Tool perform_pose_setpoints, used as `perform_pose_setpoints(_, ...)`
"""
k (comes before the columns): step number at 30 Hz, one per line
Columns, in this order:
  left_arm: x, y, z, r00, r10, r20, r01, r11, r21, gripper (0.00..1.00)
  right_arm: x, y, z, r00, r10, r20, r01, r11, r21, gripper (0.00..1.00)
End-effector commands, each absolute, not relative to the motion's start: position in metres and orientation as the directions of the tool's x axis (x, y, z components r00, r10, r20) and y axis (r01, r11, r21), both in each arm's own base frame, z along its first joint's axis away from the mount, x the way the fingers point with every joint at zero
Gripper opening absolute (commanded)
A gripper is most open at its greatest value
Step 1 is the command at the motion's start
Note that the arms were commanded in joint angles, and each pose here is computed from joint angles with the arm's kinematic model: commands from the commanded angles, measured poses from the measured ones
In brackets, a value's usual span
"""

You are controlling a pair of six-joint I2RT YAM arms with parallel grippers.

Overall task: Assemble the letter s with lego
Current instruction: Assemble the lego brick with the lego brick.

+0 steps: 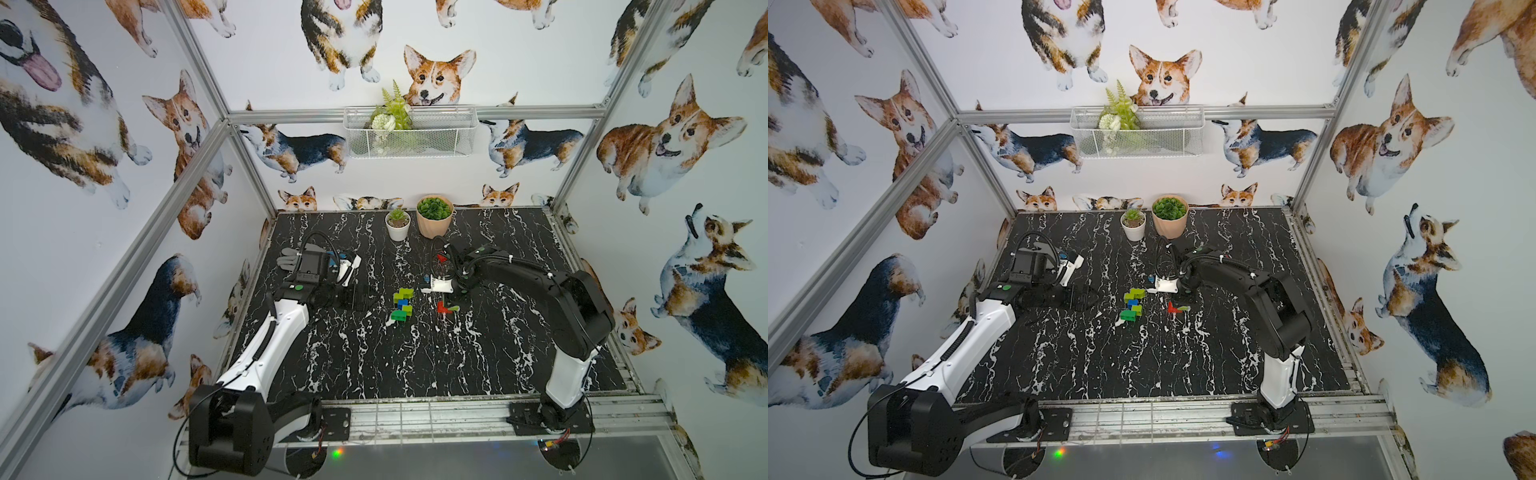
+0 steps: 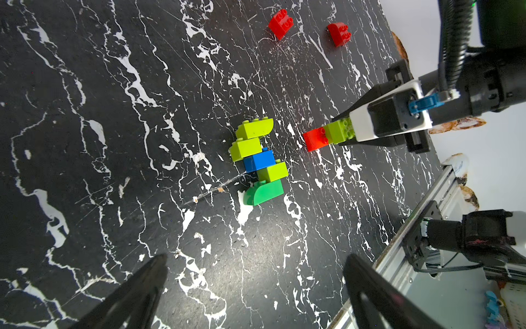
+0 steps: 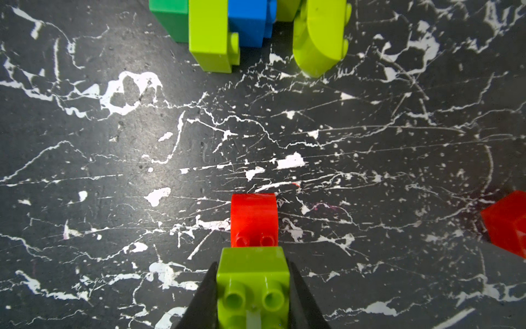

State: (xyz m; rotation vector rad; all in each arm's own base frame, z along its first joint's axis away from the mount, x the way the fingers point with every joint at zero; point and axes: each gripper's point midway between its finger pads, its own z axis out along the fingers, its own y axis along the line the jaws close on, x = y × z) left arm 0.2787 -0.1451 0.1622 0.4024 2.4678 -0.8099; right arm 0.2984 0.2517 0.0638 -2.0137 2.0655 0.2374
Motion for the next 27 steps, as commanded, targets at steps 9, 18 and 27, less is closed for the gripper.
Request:
perform_pose_setpoints(9, 0.2773, -0.1462, 0.1635, -0.823, 0.128, -0.554, 0.434, 0.77, -0.467, 1.0, 0.2836, 0.2461, 0.0608, -0.013, -0.967, -0.253, -1.0, 0.014, -0.004, 0.17)
perform_pose_setpoints(18, 0.2767, -0.1463, 0.1631, -0.823, 0.128, -0.553, 0.435, 0.769, -0.468, 1.0, 0.2868, 0.2457, 0.061, -0.004, -0.969, -0.245, -0.999, 0.015, -0.043, 0.17)
perform_pose_setpoints(27, 0.2773, -0.1465, 0.1639, -0.824, 0.129, -0.552, 0.434, 0.769, -0.469, 1.0, 0.2872, 0.2464, 0.0552, -0.014, -0.969, -0.247, -0.999, 0.024, -0.037, 0.17)
